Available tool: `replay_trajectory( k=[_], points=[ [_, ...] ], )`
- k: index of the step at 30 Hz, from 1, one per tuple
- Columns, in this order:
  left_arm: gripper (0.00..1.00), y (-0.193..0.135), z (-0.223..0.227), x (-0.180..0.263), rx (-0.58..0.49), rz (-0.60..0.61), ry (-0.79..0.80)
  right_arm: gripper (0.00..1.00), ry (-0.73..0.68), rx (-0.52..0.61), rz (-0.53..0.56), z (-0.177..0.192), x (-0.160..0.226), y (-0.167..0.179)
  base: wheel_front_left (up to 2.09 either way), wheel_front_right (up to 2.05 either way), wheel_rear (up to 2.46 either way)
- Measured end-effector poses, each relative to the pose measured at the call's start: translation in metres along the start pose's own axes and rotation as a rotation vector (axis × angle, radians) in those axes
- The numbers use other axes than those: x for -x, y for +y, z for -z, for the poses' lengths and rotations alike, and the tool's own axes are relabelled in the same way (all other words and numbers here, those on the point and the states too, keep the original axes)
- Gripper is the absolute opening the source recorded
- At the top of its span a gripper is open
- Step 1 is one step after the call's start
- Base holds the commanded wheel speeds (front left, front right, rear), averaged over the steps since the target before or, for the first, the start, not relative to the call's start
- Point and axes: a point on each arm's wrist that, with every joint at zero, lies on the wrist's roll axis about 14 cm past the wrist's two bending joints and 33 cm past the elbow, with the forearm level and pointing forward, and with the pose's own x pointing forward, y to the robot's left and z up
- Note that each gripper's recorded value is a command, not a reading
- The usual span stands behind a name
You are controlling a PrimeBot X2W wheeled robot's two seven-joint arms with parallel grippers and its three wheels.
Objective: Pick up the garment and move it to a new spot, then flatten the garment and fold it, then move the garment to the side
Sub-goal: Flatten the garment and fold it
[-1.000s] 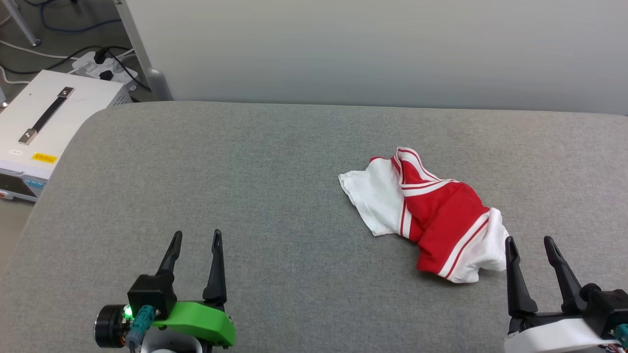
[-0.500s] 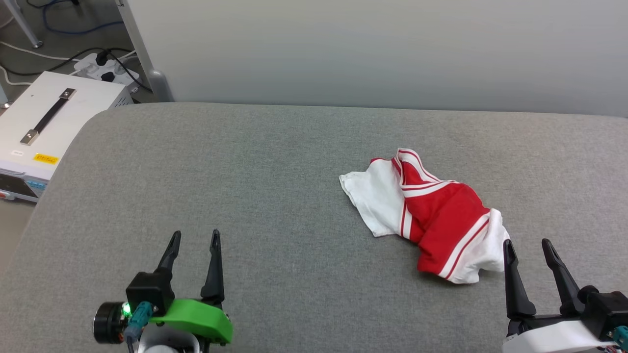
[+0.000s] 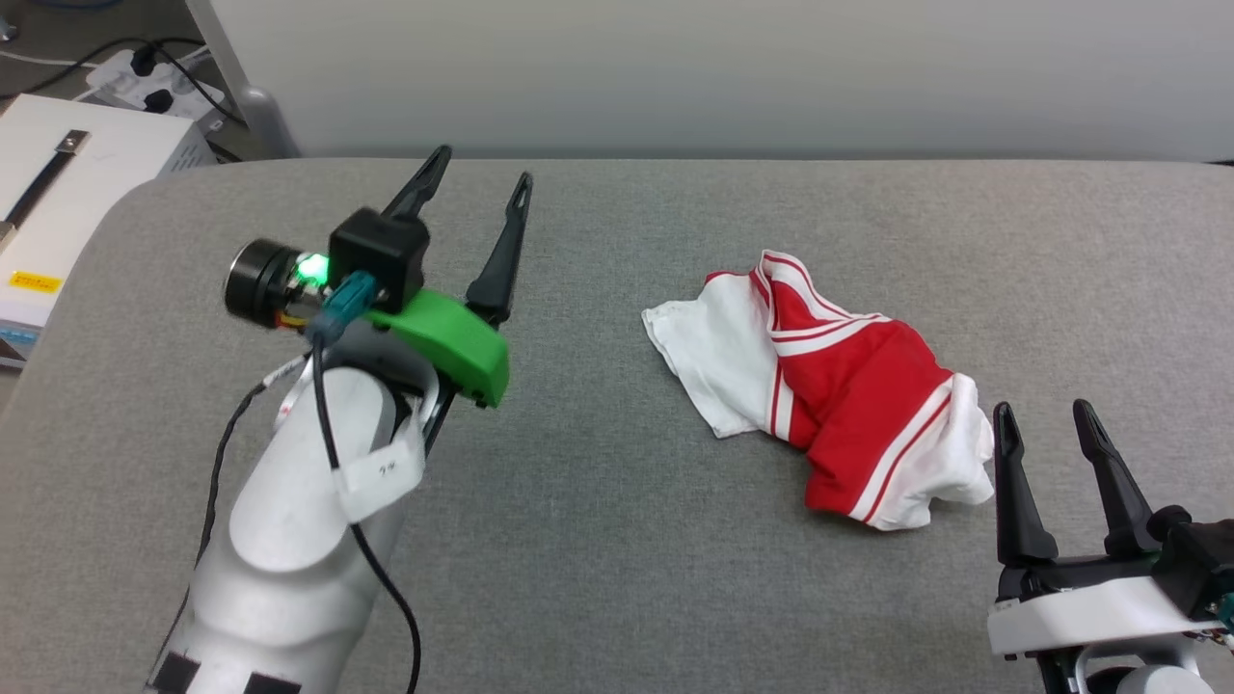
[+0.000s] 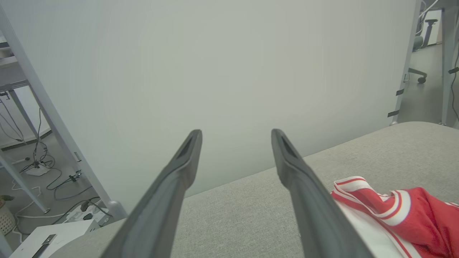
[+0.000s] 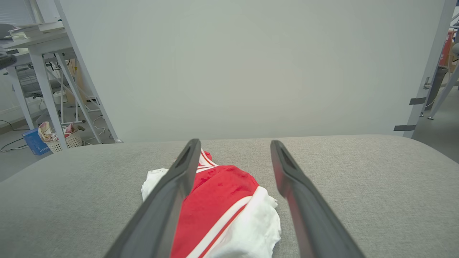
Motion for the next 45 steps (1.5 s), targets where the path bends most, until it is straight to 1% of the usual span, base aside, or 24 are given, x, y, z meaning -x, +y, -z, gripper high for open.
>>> replay_trajectory(
  k=[3, 8, 11, 15, 17, 18, 19, 21, 23, 27, 31, 34, 38, 39, 40, 45],
  points=[
    [1.00, -0.021, 0.001, -0.029, 0.003, 0.101, 0.058, 1.00, 0.002, 0.003, 0.013, 0.002, -0.004, -0.005, 0.00, 0.00, 0.00],
    [1.00, -0.066, 0.027, -0.059, 0.045, 0.273, 0.279, 1.00, 0.008, 0.011, 0.038, 0.006, -0.010, -0.014, 0.00, 0.00, 0.00],
    [1.00, -0.088, 0.053, -0.064, 0.060, 0.364, 0.458, 1.00, 0.011, 0.013, 0.048, 0.008, -0.014, -0.018, 0.00, 0.00, 0.00],
    [1.00, -0.111, 0.094, -0.054, 0.069, 0.467, 0.716, 1.00, 0.014, 0.014, 0.066, 0.011, -0.020, -0.025, 0.00, 0.00, 0.00],
    [1.00, -0.114, 0.113, -0.050, 0.044, 0.502, 0.822, 1.00, 0.019, 0.016, 0.078, 0.014, -0.022, -0.030, 0.00, 0.00, 0.00],
    [1.00, -0.116, 0.120, -0.050, 0.061, 0.511, 0.862, 1.00, 0.021, 0.015, 0.085, 0.015, -0.024, -0.032, 0.00, 0.00, 0.00],
    [1.00, -0.117, 0.126, -0.050, 0.068, 0.517, 0.892, 1.00, 0.023, 0.015, 0.089, 0.016, -0.025, -0.034, 0.00, 0.00, 0.00],
    [1.00, -0.115, 0.143, -0.050, 0.043, 0.525, 0.957, 1.00, 0.031, 0.016, 0.101, 0.020, -0.027, -0.039, 0.00, 0.00, 0.00],
    [1.00, -0.115, 0.157, -0.052, 0.054, 0.526, 1.005, 1.00, 0.040, 0.019, 0.109, 0.024, -0.029, -0.042, 0.00, 0.00, 0.00],
    [1.00, -0.116, 0.192, -0.046, 0.003, 0.541, 1.102, 1.00, 0.055, 0.023, 0.127, 0.030, -0.032, -0.049, 0.00, 0.00, 0.00],
    [1.00, -0.119, 0.226, -0.028, -0.061, 0.574, 1.216, 1.00, 0.070, 0.032, 0.155, 0.034, -0.030, -0.059, 0.00, 0.00, 0.00],
    [1.00, -0.122, 0.236, -0.025, -0.088, 0.604, 1.260, 1.00, 0.086, 0.041, 0.173, 0.038, -0.027, -0.065, 0.00, 0.00, 0.00],
    [1.00, -0.124, 0.242, -0.024, -0.069, 0.622, 1.280, 1.00, 0.102, 0.049, 0.187, 0.043, -0.025, -0.070, 0.00, 0.00, 0.00],
    [0.56, -0.125, 0.243, -0.025, -0.068, 0.623, 1.274, 1.00, 0.104, 0.049, 0.187, 0.044, -0.025, -0.070, 0.00, 0.00, 0.00],
    [0.00, -0.125, 0.242, -0.025, -0.062, 0.625, 1.263, 1.00, 0.104, 0.048, 0.185, 0.044, -0.025, -0.070, 0.00, 0.00, 0.00],
    [0.00, -0.136, 0.229, -0.031, -0.038, 0.644, 1.148, 1.00, 0.089, 0.043, 0.173, 0.040, -0.028, -0.066, 0.00, 0.00, 0.00]
  ],
)
